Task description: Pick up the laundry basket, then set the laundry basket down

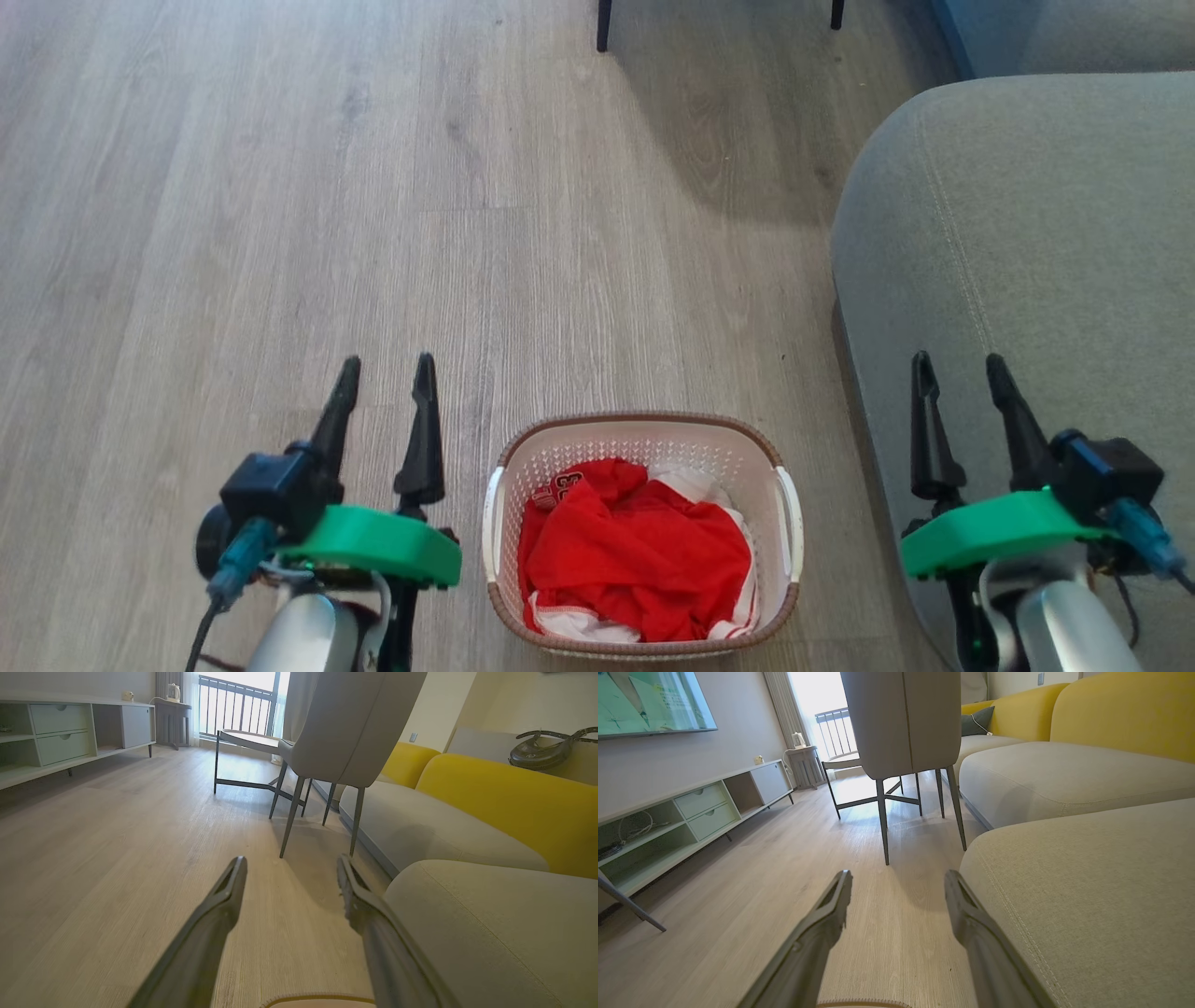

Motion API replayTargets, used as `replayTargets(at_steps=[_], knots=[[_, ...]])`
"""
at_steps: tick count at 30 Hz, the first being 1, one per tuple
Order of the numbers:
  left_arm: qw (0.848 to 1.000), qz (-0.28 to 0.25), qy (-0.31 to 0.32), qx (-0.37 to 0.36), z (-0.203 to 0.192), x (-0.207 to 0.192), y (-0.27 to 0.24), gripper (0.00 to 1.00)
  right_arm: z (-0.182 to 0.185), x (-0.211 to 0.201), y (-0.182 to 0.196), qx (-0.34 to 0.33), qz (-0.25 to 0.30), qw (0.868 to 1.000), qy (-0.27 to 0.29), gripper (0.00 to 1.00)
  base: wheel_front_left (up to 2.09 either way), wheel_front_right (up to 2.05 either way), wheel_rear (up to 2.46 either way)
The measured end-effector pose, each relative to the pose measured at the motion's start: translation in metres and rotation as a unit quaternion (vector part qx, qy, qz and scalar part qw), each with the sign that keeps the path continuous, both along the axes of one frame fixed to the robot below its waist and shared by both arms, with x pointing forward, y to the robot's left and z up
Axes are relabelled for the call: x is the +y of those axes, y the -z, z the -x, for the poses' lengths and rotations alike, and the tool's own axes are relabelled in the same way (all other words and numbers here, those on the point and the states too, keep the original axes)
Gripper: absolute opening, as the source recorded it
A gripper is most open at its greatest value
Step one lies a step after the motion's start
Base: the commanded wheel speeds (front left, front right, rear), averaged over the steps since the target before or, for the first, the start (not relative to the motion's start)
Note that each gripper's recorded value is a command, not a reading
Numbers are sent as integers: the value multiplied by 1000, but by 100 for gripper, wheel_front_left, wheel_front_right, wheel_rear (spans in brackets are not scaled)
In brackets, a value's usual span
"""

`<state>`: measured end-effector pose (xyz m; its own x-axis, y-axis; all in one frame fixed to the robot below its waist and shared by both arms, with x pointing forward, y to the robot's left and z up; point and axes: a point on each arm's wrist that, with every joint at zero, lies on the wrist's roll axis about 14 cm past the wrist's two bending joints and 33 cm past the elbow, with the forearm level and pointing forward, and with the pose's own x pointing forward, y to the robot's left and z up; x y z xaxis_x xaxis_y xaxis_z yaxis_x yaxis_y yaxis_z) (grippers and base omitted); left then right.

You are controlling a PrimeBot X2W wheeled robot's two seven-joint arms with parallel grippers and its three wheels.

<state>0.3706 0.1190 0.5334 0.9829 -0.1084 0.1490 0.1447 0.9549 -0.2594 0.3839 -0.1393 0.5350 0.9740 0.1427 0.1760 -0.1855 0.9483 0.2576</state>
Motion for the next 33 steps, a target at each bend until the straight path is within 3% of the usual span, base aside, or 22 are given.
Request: replayTargets(at_steps=[1,8,33], knots=[[1000,1,2,1,0,-1,1,0,0,0,1,1,0,1000,0,0,0,0,0],[997,2,-3,81,18,3,50,0,14,0,45,73,-6,997,1,0,0,0,0],[983,131,-15,129,16,15,62,0,14,-15,51,108,-137,984,24,0,0,0,0]])
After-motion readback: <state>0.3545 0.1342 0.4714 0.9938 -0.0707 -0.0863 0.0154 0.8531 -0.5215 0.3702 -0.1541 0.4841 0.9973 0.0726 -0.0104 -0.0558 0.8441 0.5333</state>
